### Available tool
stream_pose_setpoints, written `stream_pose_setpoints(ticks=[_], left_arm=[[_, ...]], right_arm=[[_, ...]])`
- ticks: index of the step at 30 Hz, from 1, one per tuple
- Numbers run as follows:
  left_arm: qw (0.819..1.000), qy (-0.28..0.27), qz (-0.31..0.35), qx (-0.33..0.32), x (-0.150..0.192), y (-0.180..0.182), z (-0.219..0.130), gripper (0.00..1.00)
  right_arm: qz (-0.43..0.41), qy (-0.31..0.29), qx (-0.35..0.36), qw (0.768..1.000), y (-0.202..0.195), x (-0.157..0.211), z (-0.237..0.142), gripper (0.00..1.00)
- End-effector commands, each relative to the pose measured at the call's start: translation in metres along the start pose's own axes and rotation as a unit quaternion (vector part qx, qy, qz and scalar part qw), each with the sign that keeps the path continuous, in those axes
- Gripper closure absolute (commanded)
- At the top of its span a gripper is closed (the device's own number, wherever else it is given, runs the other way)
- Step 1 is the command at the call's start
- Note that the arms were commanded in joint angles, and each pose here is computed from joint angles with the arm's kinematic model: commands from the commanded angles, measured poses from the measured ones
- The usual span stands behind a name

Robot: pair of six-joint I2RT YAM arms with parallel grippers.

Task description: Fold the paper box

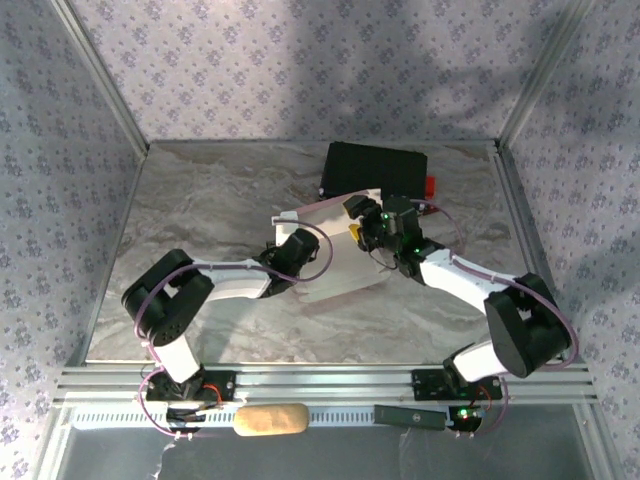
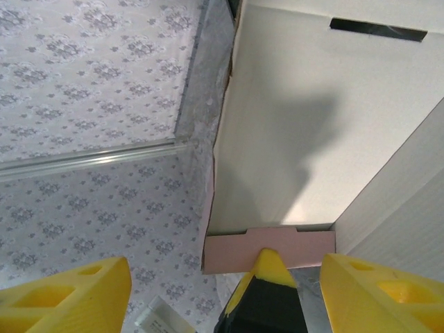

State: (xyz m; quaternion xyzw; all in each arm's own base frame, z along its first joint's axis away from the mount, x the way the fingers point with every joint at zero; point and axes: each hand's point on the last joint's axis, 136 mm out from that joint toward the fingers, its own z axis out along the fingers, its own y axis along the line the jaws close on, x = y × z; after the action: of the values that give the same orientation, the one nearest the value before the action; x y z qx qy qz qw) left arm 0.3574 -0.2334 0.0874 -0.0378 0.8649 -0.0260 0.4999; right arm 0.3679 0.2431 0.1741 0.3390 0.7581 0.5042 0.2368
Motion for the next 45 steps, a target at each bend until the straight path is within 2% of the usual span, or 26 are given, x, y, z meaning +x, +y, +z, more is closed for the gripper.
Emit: stream_pose_setpoints(ticks=[1, 6, 14, 19, 27, 29, 33, 35, 44, 45], left_arm=[[0.998, 0.048, 0.035, 0.021, 0.017, -0.001, -0.004, 1.0], [0.996, 0.06, 0.039, 0.044, 0.017, -0.006, -0.008, 1.0], [0.995, 0.076, 0.048, 0.052, 0.021, -0.006, -0.007, 1.0], [0.994, 0.077, 0.053, 0.058, 0.02, -0.009, -0.006, 1.0], [0.993, 0.083, 0.061, 0.061, 0.02, -0.013, -0.003, 1.0], [0.993, 0.085, 0.061, 0.062, 0.021, -0.013, -0.002, 1.0], [0.992, 0.089, 0.065, 0.065, 0.022, -0.015, 0.0, 1.0], [0.992, 0.089, 0.067, 0.067, 0.022, -0.016, 0.0, 1.0], [0.989, 0.091, 0.072, 0.089, 0.028, -0.016, 0.008, 1.0], [0.989, 0.09, 0.068, 0.094, 0.028, -0.016, 0.009, 0.97]], right_arm=[[0.014, 0.01, -0.011, 1.0, 0.009, -0.004, 0.014, 0.26], [0.039, 0.016, -0.02, 0.999, 0.01, -0.013, 0.037, 0.33], [0.048, 0.004, -0.019, 0.999, 0.009, -0.033, 0.046, 0.36], [0.068, 0.007, -0.012, 0.998, -0.004, -0.044, 0.058, 0.49], [0.08, 0.008, -0.022, 0.997, -0.004, -0.048, 0.067, 0.7], [0.081, 0.006, -0.021, 0.996, -0.005, -0.047, 0.068, 0.79], [0.087, -0.003, -0.02, 0.996, -0.011, -0.049, 0.066, 0.88], [0.091, -0.005, -0.014, 0.996, -0.016, -0.048, 0.066, 0.99], [0.11, -0.007, 0.01, 0.994, -0.03, -0.043, 0.068, 1.0], [0.112, -0.007, 0.011, 0.994, -0.031, -0.043, 0.069, 1.0]])
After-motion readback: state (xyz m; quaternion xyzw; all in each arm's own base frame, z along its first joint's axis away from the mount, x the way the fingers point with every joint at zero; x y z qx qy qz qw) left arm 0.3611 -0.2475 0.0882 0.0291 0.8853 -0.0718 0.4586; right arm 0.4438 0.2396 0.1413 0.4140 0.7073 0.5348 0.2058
